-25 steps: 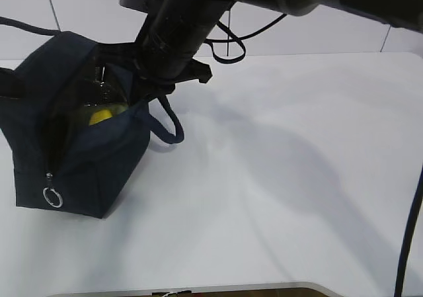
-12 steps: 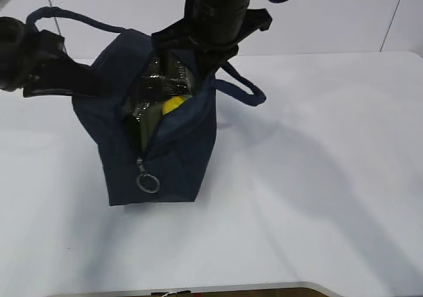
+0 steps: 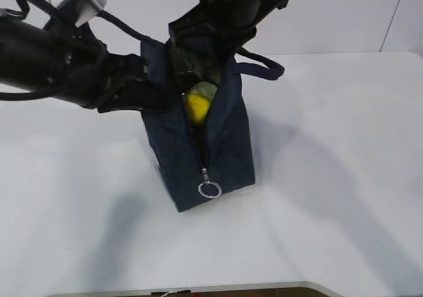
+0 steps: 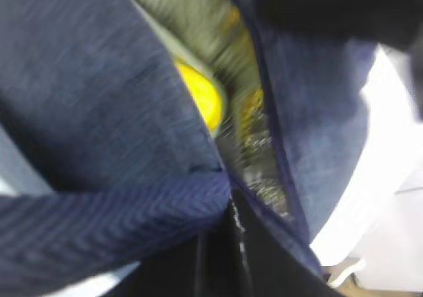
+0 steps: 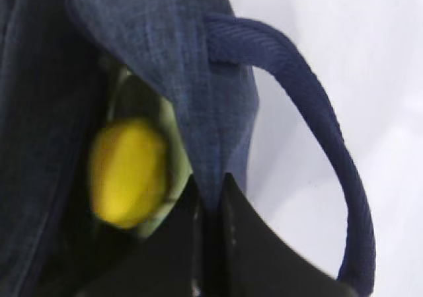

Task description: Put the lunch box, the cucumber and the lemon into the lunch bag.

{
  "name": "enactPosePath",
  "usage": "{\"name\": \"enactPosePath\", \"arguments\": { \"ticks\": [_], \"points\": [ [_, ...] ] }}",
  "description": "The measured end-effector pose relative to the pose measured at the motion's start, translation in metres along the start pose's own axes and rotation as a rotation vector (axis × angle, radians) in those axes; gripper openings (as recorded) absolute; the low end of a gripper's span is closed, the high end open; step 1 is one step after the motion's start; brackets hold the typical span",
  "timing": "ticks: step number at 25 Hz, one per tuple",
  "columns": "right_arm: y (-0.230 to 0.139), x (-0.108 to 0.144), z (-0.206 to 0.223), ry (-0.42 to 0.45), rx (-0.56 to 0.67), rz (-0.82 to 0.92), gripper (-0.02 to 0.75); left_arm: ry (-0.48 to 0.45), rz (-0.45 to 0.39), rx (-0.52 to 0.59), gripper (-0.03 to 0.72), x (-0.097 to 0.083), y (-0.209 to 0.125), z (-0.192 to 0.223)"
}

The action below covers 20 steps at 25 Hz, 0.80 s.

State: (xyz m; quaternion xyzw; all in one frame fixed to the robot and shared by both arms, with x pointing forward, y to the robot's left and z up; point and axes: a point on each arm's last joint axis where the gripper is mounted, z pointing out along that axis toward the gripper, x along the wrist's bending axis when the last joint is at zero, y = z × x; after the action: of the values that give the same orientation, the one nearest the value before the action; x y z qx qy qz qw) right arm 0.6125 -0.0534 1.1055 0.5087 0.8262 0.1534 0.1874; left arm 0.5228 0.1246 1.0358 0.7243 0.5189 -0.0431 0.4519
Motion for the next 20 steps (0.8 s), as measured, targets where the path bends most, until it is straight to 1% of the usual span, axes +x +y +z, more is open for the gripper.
{"name": "enactPosePath", "arguments": {
  "ticks": [3, 7, 13, 20],
  "points": [
    [0.0, -0.013, -0.008, 0.016, -0.008, 0.02, 0.01, 0.006, -0.002, -0.016, -0.006, -0.004, 0.0, 0.004],
    [-0.004, -0.028, -0.013, 0.041, 0.002, 0.05, 0.009, 0.029, -0.009, -0.051, -0.006, -0.002, 0.003, 0.004],
    [-0.024, -0.022, -0.002, 0.102, 0.022, 0.053, 0.009, 0.055, -0.009, -0.08, -0.006, 0.0, 0.005, 0.004],
    [-0.035, -0.016, 0.011, 0.149, -0.026, 0.059, 0.009, 0.065, -0.035, -0.051, -0.006, 0.008, 0.001, 0.015]
  ]
}}
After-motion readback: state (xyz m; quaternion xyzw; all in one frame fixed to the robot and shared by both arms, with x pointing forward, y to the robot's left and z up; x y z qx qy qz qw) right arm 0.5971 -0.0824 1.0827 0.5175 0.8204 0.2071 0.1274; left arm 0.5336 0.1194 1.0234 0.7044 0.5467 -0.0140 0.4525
